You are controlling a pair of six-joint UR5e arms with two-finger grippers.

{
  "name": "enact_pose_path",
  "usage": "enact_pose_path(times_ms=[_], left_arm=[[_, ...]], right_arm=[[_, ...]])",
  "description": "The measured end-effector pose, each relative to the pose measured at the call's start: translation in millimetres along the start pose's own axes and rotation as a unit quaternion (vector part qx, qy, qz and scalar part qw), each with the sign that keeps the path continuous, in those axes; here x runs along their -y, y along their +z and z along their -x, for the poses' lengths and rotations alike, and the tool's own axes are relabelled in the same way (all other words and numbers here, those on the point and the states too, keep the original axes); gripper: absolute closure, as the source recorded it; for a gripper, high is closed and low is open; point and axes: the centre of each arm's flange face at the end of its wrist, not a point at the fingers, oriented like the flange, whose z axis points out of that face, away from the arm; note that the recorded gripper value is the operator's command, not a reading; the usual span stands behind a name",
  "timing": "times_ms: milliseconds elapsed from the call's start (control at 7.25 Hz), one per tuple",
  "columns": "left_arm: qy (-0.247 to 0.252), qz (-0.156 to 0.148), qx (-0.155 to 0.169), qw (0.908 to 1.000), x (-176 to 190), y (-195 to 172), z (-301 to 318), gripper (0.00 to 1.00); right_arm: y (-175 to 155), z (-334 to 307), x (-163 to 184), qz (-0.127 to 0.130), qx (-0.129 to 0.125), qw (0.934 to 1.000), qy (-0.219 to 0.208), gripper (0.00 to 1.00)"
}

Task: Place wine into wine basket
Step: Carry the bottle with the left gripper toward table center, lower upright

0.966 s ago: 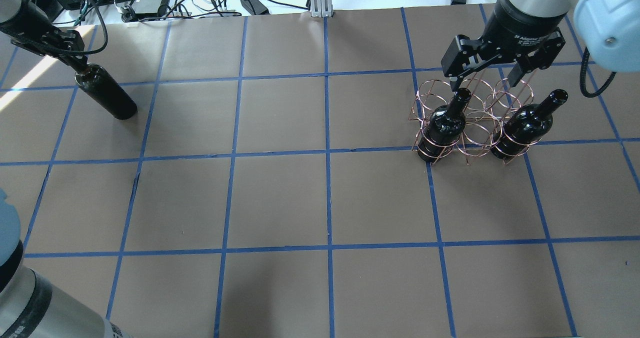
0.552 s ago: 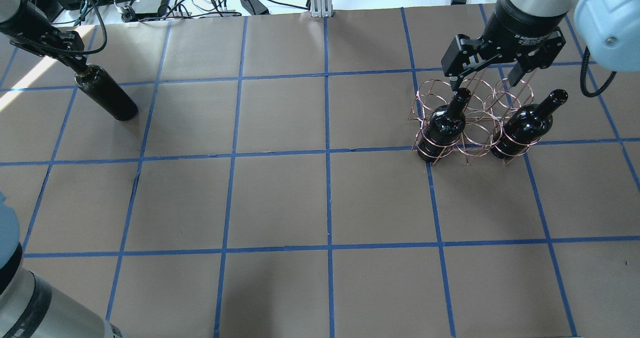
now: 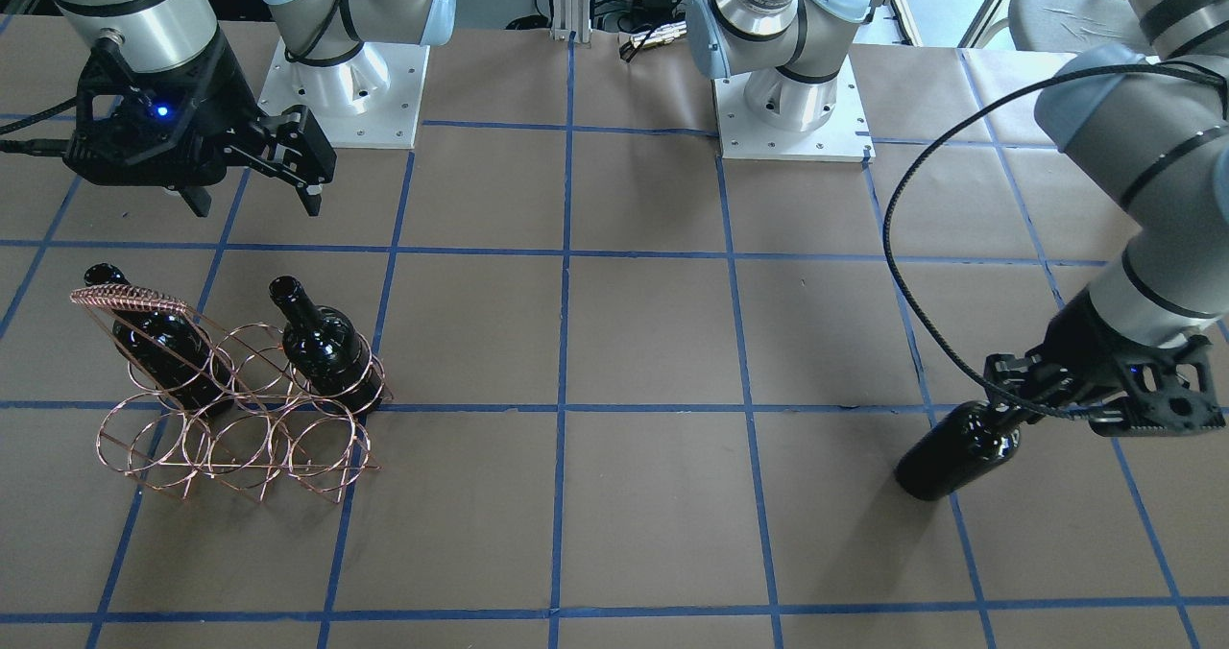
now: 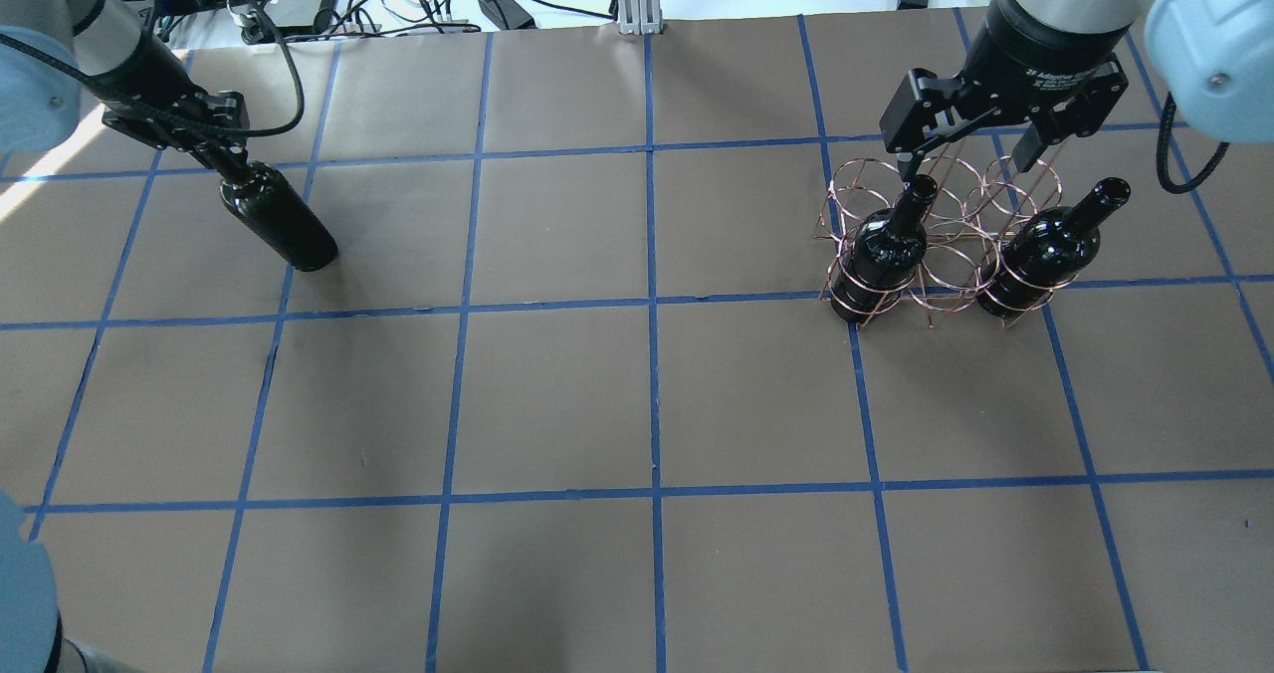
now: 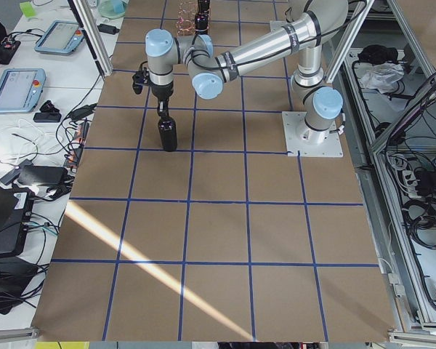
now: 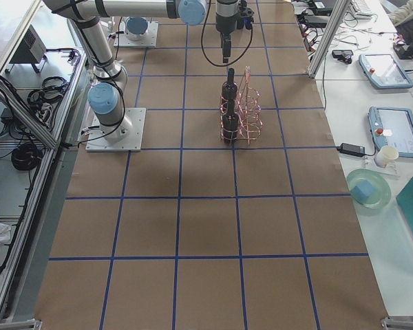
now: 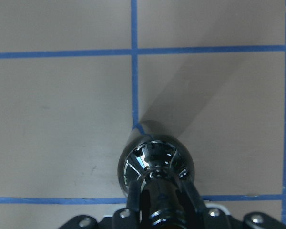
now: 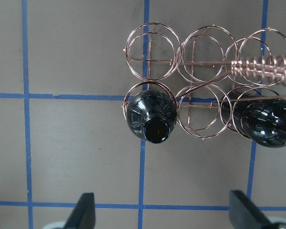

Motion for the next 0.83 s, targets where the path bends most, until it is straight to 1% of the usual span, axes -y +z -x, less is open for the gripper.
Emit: enact_pose_path(times_ms=[276, 552, 828], left_arm=[[-0.057, -0.001, -0.004, 0.9984, -46.8, -26.2, -91.2, 1.0], [-0.114, 0.014, -0.008, 0.9934, -112.2, -33.8, -192.4, 1.0], [-0.159, 0.019, -0.017, 0.987, -173.3, -45.0, -285.5, 1.0]], right_arm=[[0.0, 0.6, 0.3, -0.001, 0.002, 1.0, 0.001, 0.0], [-0.1, 1.0, 0.2, -0.001, 0.002, 1.0, 0.002, 0.0], [0.4, 1.1, 0.5, -0.001, 0.003, 1.0, 0.002, 0.0]])
